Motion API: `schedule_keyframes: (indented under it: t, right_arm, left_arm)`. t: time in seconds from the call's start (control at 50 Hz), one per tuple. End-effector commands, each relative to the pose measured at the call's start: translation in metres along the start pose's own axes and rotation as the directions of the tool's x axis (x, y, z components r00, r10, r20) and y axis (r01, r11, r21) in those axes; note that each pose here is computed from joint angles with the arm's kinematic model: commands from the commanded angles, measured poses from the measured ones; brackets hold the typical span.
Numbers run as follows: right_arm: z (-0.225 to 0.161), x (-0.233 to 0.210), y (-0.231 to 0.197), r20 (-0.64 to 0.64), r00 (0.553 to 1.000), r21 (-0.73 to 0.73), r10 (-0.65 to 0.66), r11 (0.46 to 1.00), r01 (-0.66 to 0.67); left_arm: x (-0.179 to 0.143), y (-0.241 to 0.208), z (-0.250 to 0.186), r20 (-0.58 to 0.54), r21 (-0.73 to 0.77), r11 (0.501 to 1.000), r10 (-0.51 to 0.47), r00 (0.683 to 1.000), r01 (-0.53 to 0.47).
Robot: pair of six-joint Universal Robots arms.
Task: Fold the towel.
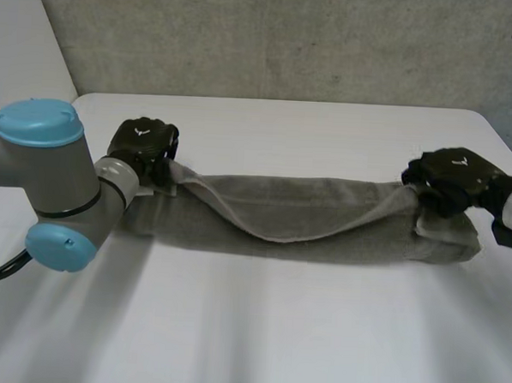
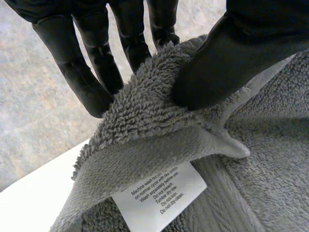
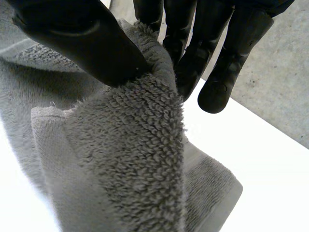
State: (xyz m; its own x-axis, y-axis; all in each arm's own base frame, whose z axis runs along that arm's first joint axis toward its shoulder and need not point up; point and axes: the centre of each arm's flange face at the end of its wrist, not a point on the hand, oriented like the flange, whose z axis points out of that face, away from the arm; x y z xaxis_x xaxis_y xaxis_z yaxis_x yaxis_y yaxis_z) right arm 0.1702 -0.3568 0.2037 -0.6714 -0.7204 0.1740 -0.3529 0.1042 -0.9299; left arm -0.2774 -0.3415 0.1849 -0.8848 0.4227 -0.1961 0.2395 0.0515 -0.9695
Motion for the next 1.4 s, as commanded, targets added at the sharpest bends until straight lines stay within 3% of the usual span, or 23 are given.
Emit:
schedule_keyframes:
  t: [0.02, 0.16, 0.36, 0.58, 0.84, 0.98, 1.14, 1.4]
  right_arm:
    - [0.050, 0.001, 0.010, 0.004, 0.999, -0.001, -0.044, 0.999, 0.044]
    - [0.080, -0.004, 0.026, 0.015, 0.994, 0.036, -0.111, 0.993, 0.111]
    - [0.107, 0.006, 0.045, -0.120, 0.974, 0.085, -0.190, 0.976, 0.201]
    - [0.111, 0.016, 0.046, -0.198, 0.960, 0.068, -0.200, 0.974, 0.217]
    - [0.097, 0.032, 0.013, -0.344, 0.909, 0.139, -0.233, 0.945, 0.295]
    - [0.080, 0.032, -0.006, -0.362, 0.914, 0.167, -0.183, 0.952, 0.257]
    - [0.046, 0.019, -0.020, -0.305, 0.947, 0.102, -0.098, 0.986, 0.135]
    - [0.003, -0.012, -0.015, -0.194, 0.981, -0.093, 0.030, 0.994, -0.049]
  left_arm:
    - [-0.005, 0.004, 0.028, 0.051, 0.070, 0.997, -0.030, 0.998, 0.026]
    - [-0.008, 0.018, 0.049, 0.106, 0.088, 0.996, -0.027, 0.994, 0.017]
    - [-0.005, 0.042, 0.068, 0.113, 0.067, 0.997, 0.018, 0.993, -0.025]
    - [-0.004, 0.048, 0.068, 0.117, 0.050, 0.996, 0.061, 0.991, -0.067]
    - [-0.030, 0.014, 0.062, 0.211, 0.106, 0.992, 0.046, 0.976, -0.070]
    - [-0.039, 0.000, 0.048, 0.214, 0.112, 0.991, 0.045, 0.976, -0.071]
    - [-0.031, -0.008, 0.025, 0.115, 0.095, 0.993, 0.060, 0.992, -0.071]
    - [-0.019, 0.009, -0.002, -0.103, -0.108, 0.993, 0.031, 0.994, -0.042]
